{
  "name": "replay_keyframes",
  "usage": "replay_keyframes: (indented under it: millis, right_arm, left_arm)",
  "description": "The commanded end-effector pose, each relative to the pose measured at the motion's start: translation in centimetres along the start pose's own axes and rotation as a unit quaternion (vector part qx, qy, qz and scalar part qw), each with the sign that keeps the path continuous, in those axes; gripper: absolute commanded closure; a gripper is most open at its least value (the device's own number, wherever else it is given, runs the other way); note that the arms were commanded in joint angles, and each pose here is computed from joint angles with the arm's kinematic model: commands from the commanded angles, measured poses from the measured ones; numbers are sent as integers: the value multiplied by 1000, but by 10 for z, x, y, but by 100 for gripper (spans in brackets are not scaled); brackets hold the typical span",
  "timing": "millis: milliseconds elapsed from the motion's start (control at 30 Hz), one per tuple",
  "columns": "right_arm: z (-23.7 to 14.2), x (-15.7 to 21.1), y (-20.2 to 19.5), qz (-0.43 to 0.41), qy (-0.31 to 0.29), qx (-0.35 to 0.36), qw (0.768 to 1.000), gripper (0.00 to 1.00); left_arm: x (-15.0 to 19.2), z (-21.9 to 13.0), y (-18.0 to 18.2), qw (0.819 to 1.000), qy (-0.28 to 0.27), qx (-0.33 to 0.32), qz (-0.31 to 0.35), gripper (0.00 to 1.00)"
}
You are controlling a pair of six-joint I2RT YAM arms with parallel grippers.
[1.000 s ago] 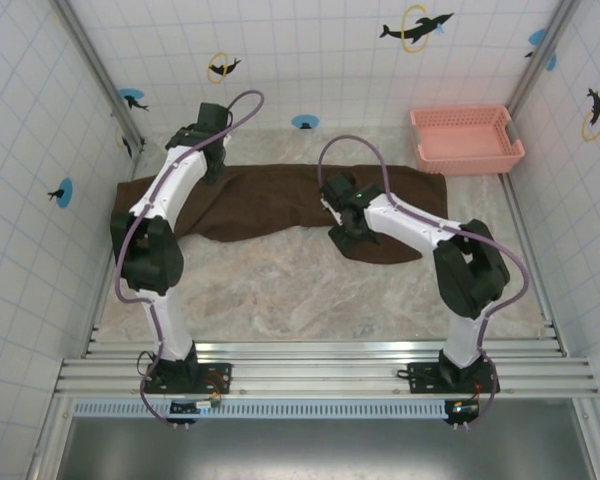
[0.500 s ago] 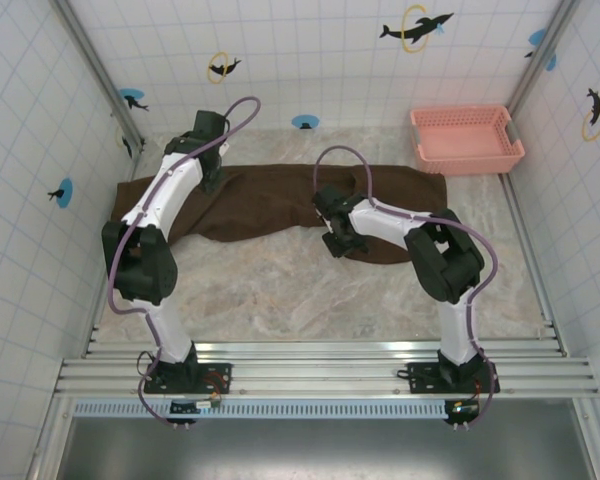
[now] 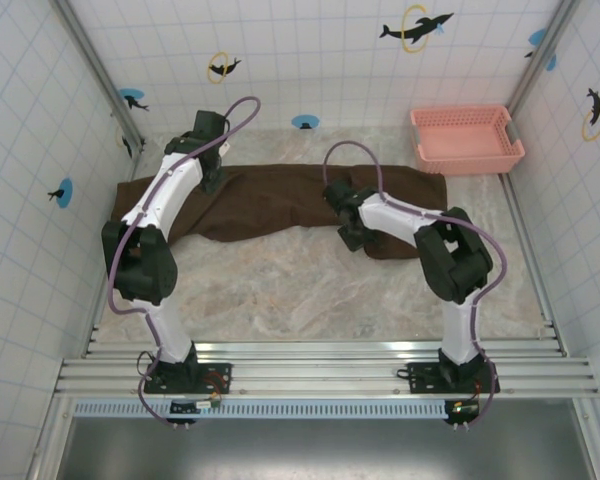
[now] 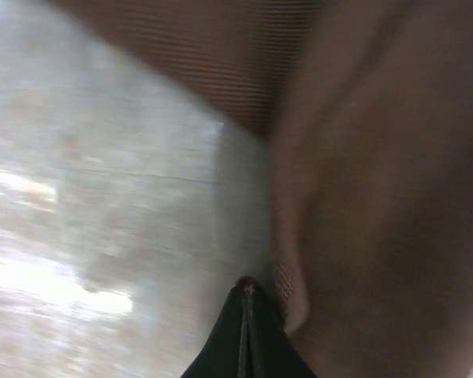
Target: Roll up the long pants
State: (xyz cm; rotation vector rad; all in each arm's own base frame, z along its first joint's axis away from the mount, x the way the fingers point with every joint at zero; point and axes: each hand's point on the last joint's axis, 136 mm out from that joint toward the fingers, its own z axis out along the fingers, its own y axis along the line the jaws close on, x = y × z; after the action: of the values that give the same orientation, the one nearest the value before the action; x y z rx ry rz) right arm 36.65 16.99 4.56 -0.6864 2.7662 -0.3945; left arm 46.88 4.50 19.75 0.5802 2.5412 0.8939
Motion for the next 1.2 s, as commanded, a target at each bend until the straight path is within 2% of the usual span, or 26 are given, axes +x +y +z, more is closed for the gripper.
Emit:
replay_keyframes:
  millis: [0, 133, 267, 633, 1033, 1067, 1133, 1167]
  right_arm:
    - [-46, -19, -77, 40, -43, 69, 996, 100]
    - [-55, -33, -127, 81, -60, 95, 990, 100]
    - [-53, -51, -159, 92, -64, 122, 986, 100]
    - [-17, -99, -219, 94, -54, 190, 976, 100]
    - [23, -112, -283, 132, -35, 233, 963, 99]
    - [25, -112, -284, 131, -32, 237, 962, 91]
    - [20, -112, -289, 139, -34, 250, 958, 52]
    - [17, -111, -290, 143, -35, 254, 956, 44]
  left_arm:
    - [5, -5, 3, 1000, 0, 5, -10, 3]
    - [7, -8, 2, 1000, -4, 8, -11, 3]
    - [8, -8, -1, 1000, -11, 15, -12, 3]
    - [20, 12, -21, 999, 25, 28, 3, 2]
    - [29, 30, -25, 998, 59, 37, 8, 3]
    - [29, 30, -25, 997, 59, 39, 6, 2]
    - [31, 31, -24, 997, 64, 41, 1, 3]
    - [34, 31, -22, 997, 68, 37, -1, 2]
